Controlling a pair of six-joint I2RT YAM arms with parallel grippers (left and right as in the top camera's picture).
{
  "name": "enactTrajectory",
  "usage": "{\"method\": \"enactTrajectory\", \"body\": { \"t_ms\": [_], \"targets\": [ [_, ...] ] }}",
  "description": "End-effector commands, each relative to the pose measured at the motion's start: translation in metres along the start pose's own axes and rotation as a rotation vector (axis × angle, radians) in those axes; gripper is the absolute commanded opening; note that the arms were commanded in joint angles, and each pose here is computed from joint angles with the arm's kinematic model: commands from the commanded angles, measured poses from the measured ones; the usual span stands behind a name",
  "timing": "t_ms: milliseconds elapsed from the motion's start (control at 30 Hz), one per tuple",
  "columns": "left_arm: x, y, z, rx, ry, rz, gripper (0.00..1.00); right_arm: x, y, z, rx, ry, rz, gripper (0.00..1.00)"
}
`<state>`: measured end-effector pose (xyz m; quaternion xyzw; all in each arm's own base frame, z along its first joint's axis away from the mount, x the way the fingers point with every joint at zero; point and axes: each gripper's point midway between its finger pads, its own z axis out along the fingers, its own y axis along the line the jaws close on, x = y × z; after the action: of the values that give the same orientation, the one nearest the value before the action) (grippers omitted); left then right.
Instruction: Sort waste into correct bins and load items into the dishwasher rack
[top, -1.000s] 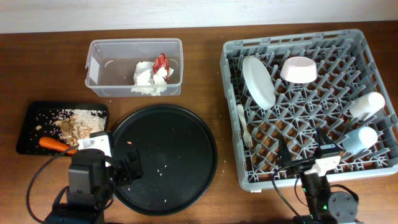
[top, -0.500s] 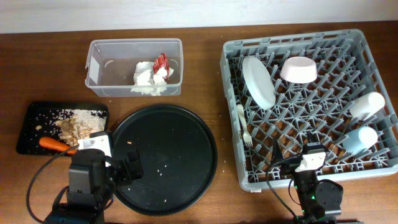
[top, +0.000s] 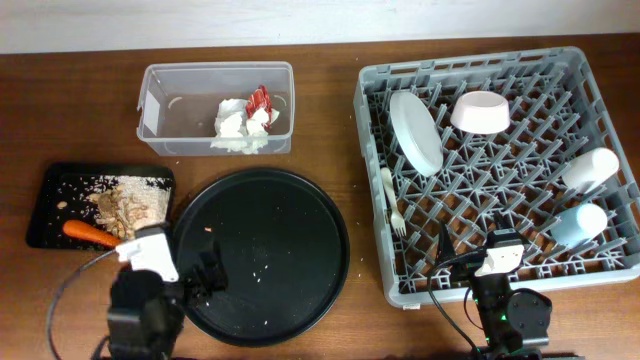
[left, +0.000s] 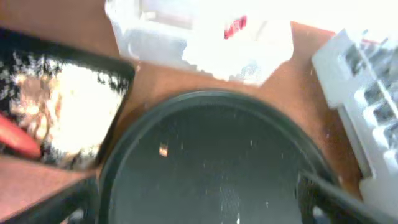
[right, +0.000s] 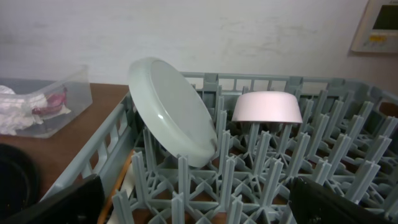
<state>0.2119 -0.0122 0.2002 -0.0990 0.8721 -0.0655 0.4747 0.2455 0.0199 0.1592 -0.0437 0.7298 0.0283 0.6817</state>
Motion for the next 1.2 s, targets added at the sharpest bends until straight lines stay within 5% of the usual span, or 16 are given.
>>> {"method": "enactTrajectory", "body": {
  "t_ms": [0,100,267,400,1167],
  "targets": [
    [0.017,0.005,0.024,0.038,-0.145,0.019,0.99,0.002,0.000,0.000,0.003,0.004,0.001,0.98],
    [0.012,-0.014,0.034,0.164,-0.345,0.155,0.99,0.002,0.000,0.000,0.003,0.004,0.001,0.98],
    [-0.009,-0.011,0.032,0.141,-0.632,0.290,0.99,0.002,0.000,0.000,0.004,0.004,0.001,0.98],
    [0.021,-0.003,0.052,0.099,-0.488,0.377,0.99,0.002,0.000,0.000,0.003,0.004,0.001,0.98],
    [0.020,-0.003,0.052,0.099,-0.491,0.377,0.99,0.002,0.000,0.000,0.004,0.004,0.001,0.98]
  ]
}}
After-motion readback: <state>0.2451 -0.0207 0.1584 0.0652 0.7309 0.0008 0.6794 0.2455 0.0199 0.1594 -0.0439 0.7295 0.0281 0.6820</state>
